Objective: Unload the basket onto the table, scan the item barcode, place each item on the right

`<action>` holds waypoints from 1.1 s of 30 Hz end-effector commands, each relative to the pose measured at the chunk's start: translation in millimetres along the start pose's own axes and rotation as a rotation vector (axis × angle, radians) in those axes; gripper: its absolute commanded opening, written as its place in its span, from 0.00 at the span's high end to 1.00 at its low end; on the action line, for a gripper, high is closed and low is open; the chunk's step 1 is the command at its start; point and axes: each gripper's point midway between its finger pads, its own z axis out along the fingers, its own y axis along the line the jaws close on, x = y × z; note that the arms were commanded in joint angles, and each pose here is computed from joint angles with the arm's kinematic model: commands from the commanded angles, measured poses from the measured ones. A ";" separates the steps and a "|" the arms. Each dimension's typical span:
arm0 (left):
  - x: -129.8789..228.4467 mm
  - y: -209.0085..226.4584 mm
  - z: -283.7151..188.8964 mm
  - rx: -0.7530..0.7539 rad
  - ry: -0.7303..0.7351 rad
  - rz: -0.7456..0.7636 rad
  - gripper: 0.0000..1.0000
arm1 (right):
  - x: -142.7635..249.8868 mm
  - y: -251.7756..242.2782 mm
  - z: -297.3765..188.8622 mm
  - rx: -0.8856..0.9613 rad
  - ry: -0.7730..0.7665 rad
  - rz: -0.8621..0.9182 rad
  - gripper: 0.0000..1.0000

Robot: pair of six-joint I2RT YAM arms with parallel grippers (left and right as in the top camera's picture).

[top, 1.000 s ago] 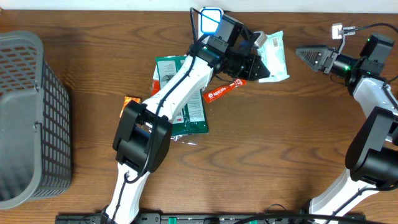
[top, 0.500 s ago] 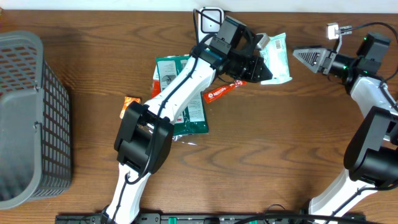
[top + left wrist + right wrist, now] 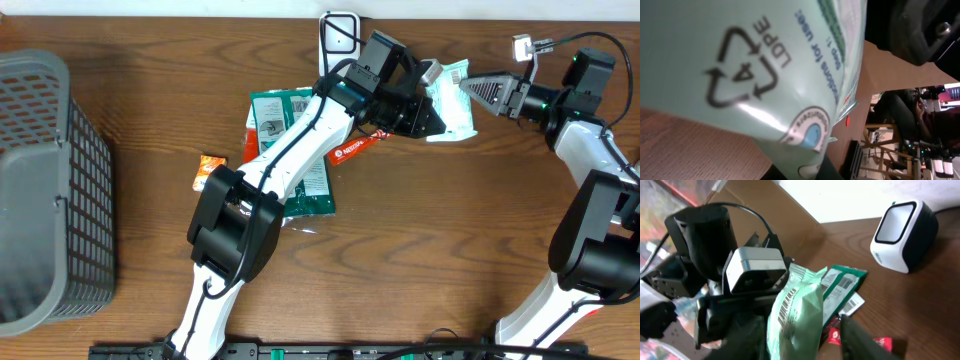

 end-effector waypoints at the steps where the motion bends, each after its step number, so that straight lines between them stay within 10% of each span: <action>1: -12.2 -17.6 -9.5 0.026 -0.028 0.033 0.93 | 1.2 9.0 4.7 -0.028 0.015 -0.009 0.60; 16: -18.9 -20.3 -9.8 0.034 -0.052 0.064 0.93 | 5.0 10.8 10.0 -0.040 0.026 0.015 0.60; 24: -22.3 -16.7 -9.9 0.011 -0.067 0.070 0.93 | 5.4 10.7 10.0 -0.039 0.026 0.020 0.99; 33: -24.5 -11.4 -10.1 -0.020 -0.079 0.069 0.78 | 4.2 9.9 7.5 -0.035 0.021 0.015 0.99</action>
